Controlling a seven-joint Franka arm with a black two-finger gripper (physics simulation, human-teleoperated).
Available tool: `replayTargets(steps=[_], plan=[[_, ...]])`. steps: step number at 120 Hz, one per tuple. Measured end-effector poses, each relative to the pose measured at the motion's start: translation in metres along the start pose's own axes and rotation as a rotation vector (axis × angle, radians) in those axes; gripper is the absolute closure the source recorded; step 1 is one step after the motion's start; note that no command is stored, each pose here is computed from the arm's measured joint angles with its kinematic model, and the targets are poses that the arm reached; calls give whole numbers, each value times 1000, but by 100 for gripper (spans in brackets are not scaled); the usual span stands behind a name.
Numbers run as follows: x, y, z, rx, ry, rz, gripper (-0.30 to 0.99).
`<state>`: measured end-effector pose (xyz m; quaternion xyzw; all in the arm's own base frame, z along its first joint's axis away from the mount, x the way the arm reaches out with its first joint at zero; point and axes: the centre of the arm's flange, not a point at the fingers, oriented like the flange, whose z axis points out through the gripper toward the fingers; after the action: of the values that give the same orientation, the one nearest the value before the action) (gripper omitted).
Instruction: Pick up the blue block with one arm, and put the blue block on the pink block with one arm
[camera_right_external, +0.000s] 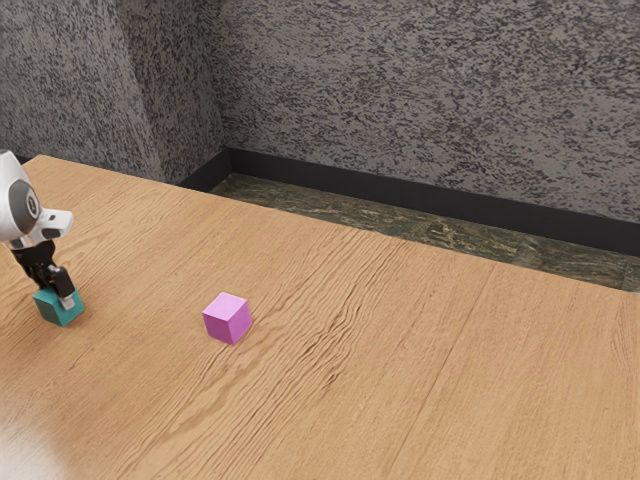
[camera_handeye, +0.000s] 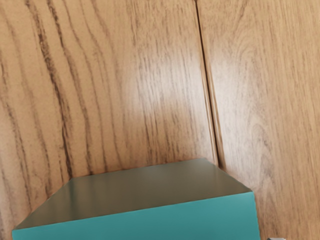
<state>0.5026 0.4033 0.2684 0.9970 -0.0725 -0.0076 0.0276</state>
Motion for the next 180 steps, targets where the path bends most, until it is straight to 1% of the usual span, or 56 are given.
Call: replayTargets(steps=[11, 25, 45, 66, 75, 86, 95, 103, 127, 141, 149, 163, 172, 180], plan=[[1, 1, 0, 1, 1, 0, 21], [-1, -1, -1, 3, 1, -5, 28], [-2, -3, -3, 6, 3, -11, 31], [10, 11, -46, 36, 53, 12, 33], [32, 41, -81, 63, 76, 59, 31], [72, 101, -107, 58, 98, 135, 31], [99, 146, -112, 40, 101, 158, 32], [116, 179, -112, 15, 96, 143, 33], [150, 259, -100, -67, 79, -1, 33], [157, 285, -92, -84, 57, -98, 34], [160, 298, -88, -71, 40, -132, 34], [155, 307, -79, -24, 11, -180, 34], [148, 309, -73, -5, 12, -207, 34], [144, 313, -77, 9, 28, -218, 34]])
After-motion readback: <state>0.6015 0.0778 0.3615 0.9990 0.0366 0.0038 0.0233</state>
